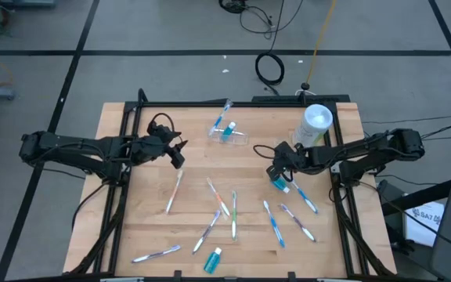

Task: Pick & Place toothbrushing station
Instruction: Put the top green toothbrush into the transparent organizer

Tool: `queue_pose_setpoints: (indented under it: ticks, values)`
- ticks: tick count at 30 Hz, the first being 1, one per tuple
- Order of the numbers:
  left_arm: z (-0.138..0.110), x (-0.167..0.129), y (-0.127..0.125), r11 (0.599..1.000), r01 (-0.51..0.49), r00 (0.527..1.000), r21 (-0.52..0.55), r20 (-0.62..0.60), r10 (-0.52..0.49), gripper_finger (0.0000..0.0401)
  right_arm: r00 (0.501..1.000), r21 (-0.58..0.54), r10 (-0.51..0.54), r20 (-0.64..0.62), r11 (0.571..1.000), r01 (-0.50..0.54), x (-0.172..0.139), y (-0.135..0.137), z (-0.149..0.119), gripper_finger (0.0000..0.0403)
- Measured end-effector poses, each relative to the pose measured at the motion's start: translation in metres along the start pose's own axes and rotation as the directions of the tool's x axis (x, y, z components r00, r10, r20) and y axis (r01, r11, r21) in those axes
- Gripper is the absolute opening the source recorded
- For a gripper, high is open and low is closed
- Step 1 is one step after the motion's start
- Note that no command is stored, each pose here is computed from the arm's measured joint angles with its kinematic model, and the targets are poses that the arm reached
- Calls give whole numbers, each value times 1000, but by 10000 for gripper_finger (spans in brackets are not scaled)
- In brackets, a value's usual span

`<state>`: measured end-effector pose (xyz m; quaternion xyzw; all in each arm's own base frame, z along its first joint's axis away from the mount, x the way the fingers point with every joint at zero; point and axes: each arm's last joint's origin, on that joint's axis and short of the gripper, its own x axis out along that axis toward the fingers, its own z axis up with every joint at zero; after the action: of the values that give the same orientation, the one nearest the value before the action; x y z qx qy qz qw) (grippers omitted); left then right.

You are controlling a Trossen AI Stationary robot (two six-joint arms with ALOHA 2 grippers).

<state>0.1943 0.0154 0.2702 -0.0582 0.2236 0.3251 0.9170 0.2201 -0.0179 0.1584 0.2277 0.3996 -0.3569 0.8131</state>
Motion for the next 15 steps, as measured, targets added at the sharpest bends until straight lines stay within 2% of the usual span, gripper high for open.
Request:
queue_pose_setpoints:
  ticks: [4,8,15]
  values:
    - [1,0,0,1000,2,1000,20,7,-2,189,998,38,-53,27,998,51,3,-6,0,115]
    - [1,0,0,1000,2,1000,21,9,-2,189,998,26,-56,28,998,55,3,-6,-1,114]
    - [4,0,-1,999,8,999,35,34,-10,189,993,80,-104,53,992,100,6,-11,-6,114]
